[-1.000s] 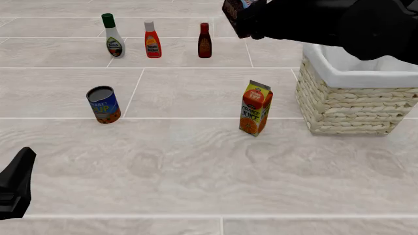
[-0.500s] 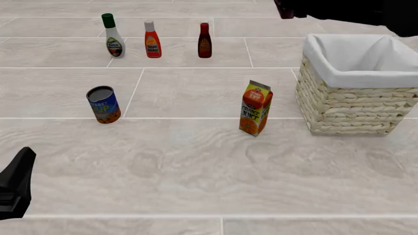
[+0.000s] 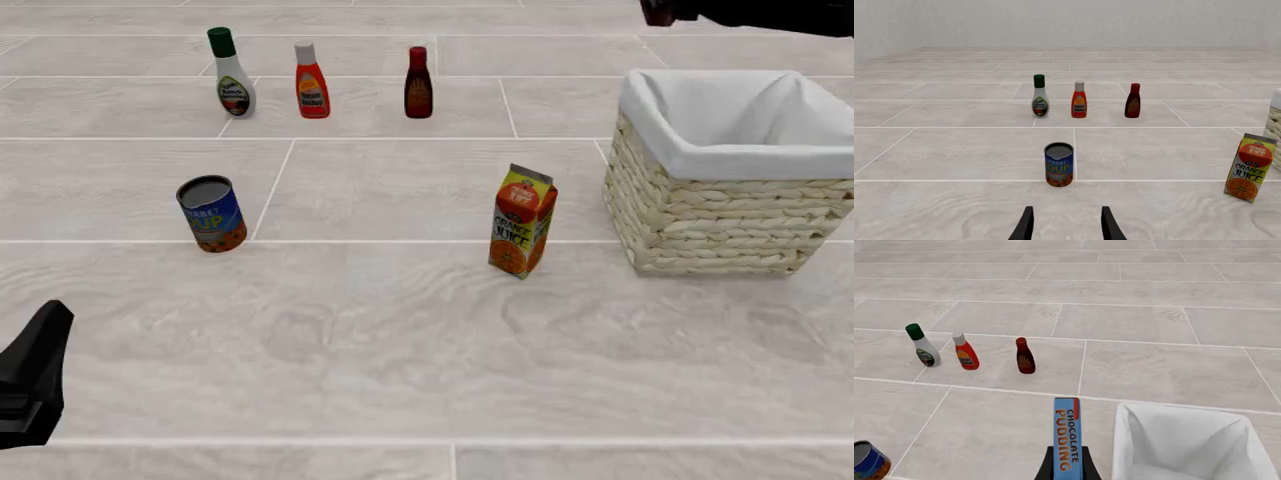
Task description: Pick the chocolate pudding and place it in the basket.
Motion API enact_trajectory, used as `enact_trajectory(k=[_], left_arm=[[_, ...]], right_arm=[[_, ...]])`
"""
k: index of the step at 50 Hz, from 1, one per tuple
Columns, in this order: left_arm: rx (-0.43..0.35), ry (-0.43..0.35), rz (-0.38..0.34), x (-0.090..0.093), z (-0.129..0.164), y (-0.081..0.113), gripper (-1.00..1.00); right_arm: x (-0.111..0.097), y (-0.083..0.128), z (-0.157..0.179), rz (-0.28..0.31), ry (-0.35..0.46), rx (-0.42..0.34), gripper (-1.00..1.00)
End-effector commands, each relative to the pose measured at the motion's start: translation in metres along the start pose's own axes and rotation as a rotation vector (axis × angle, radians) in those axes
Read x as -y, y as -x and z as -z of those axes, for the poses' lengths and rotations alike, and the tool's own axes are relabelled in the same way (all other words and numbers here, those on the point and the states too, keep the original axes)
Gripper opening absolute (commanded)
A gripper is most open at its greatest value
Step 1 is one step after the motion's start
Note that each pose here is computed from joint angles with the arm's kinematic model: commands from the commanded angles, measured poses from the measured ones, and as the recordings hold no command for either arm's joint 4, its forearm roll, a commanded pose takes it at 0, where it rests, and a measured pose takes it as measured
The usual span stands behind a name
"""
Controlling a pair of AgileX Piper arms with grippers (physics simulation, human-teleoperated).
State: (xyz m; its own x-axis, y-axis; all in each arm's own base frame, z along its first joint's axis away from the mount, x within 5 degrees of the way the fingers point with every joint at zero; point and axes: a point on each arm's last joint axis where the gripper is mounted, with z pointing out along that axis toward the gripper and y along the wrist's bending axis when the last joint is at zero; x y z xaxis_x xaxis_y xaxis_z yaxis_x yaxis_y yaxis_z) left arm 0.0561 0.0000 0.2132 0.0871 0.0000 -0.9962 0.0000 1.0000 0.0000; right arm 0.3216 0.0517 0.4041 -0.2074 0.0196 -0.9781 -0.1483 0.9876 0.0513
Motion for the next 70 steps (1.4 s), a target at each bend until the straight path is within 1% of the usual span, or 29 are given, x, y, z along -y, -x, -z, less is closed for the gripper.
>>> enact_trajectory(k=[1,12,23,25,26,30,35,37,49,58,70], left_arm=[[0.0,0.0,0.0,0.0,0.0,0.0,1.0],[0.0,0.0,0.0,0.0,0.0,0.0,1.0],[0.0,0.0,0.0,0.0,0.0,0.0,1.0],[0.0,0.0,0.0,0.0,0.0,0.0,1.0],[0.0,0.0,0.0,0.0,0.0,0.0,1.0],[0.0,0.0,0.0,0.0,0.0,0.0,1.0],[0.0,0.0,0.0,0.0,0.0,0.0,1.0],[0.0,0.0,0.0,0.0,0.0,0.0,1.0],[0.0,0.0,0.0,0.0,0.0,0.0,1.0],[0.0,0.0,0.0,0.0,0.0,0.0,1.0],[0.0,0.0,0.0,0.0,0.0,0.0,1.0]], right_arm=[[0.018,0.005,0.005,-0.027,-0.055,0.008,-1.0],[0.035,0.008,0.011,-0.039,-0.108,0.015,-1.0],[0.05,0.008,0.012,-0.052,-0.156,0.011,-1.0],[0.056,0.007,0.013,-0.051,-0.173,0.012,-1.0],[0.066,0.005,0.013,-0.06,-0.204,0.008,-1.0],[0.082,0.002,0.013,-0.075,-0.251,-0.006,-1.0],[0.091,-0.001,0.011,-0.083,-0.277,-0.014,-1.0],[0.091,-0.002,0.011,-0.085,-0.278,-0.016,-1.0],[0.111,-0.011,0.005,-0.11,-0.329,-0.044,-1.0],[0.121,-0.017,-0.001,-0.122,-0.351,-0.066,-1.0],[0.12,-0.023,-0.016,-0.132,-0.337,-0.087,-1.0]])
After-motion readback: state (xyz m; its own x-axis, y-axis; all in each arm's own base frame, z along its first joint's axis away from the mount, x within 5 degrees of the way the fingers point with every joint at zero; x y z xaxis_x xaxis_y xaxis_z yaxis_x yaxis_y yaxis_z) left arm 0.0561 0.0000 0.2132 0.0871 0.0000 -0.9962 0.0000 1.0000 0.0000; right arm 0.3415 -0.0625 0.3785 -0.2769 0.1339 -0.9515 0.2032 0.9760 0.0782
